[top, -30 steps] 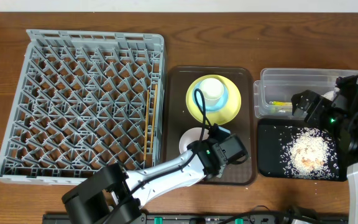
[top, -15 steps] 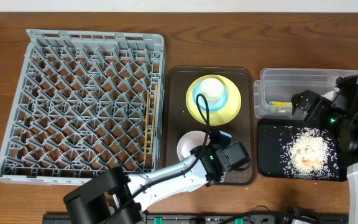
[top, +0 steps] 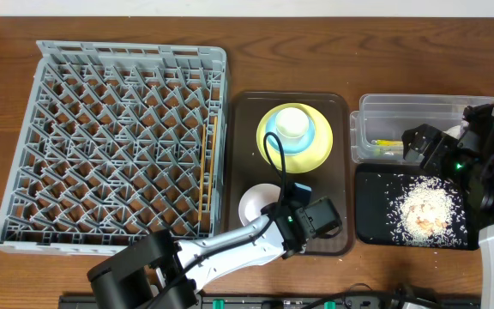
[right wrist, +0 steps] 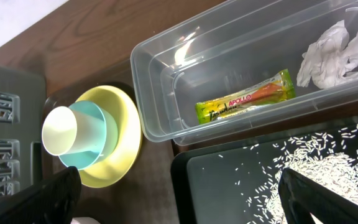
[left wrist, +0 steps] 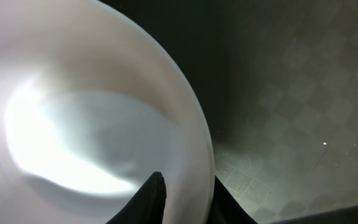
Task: Sort waste into correct bins and load items into the dishwasher
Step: 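Lift the white plate and carry it left toward the dish rack, then lower the white plate upright into the dish rack slots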
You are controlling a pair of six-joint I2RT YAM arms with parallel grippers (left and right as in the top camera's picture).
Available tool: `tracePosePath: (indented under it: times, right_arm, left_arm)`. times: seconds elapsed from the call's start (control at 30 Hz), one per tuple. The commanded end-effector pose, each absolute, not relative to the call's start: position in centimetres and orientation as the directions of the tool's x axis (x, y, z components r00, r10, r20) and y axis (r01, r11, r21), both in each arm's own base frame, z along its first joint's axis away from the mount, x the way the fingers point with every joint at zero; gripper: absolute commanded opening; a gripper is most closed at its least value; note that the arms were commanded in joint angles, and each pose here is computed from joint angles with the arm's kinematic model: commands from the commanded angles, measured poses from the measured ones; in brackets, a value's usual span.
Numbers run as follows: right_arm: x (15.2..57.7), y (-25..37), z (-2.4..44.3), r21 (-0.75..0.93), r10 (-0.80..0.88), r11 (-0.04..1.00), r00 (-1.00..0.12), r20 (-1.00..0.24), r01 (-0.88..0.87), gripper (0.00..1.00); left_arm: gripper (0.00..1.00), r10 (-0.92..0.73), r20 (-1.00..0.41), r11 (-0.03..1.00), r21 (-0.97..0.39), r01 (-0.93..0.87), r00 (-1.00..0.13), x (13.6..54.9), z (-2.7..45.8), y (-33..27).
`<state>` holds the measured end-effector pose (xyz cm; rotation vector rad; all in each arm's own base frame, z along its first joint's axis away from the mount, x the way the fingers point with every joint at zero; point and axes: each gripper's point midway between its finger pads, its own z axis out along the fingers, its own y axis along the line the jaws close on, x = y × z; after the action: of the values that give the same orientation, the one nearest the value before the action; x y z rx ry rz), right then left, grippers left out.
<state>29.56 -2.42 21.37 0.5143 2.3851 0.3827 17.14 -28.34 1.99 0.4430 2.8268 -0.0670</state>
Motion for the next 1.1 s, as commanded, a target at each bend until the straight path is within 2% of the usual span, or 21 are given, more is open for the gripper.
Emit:
tracePosePath:
  times: [0.0, 0.13, 0.23, 0.37, 0.53, 0.7, 1.07]
  right_arm:
    - [29.6, -2.4, 21.9, 0.402, 0.451, 0.881, -0.699, -0.554, 0.25, 0.99]
    - [29.6, -2.4, 21.9, 0.402, 0.451, 0.881, -0.699, -0.554, 0.25, 0.99]
    - [29.6, -2.4, 21.9, 0.402, 0.451, 0.881, -0.699, -0.554, 0.25, 0.99]
    - [29.6, -2.4, 21.9, 0.402, 0.451, 0.881, -0.699, -0.554, 0.25, 0.99]
    - [29.6, -2.4, 21.9, 0.402, 0.451, 0.881, -0.699, -0.554, 0.25, 0.99]
    - [29.6, -2.4, 21.9, 0.402, 0.451, 0.881, -0.699, -0.554, 0.25, 0.99]
    - [29.6, -2.4, 21.9, 0.402, 0.451, 0.881, -0.699, -0.554, 0.25, 0.99]
  left_arm:
    - [0.1, 0.286, -0.28, 0.956, 0.023, 0.292, -0.916, 17.3, 1.5, -27.8]
    - [0.08, 0.32, -0.284, 0.945, 0.028, 0.326, -0.904, 17.4, 1.7, -28.0]
    - [0.08, 0.336, -0.291, 0.938, 0.022, 0.345, -0.896, 17.6, 3.8, -28.2]
    - [0.07, 0.34, -0.406, 0.916, -0.06, 0.396, -0.848, 19.2, 11.0, -29.7]
    - [0.07, 0.245, -0.575, 0.886, -0.193, 0.421, -0.78, 21.3, 20.2, -29.2]
    - [0.08, 0.144, -0.604, 0.841, -0.343, 0.419, -0.784, 22.3, 25.2, -25.4]
    - [0.08, -0.001, -0.491, 0.532, -0.738, 0.416, -0.871, 24.1, 30.2, -19.0]
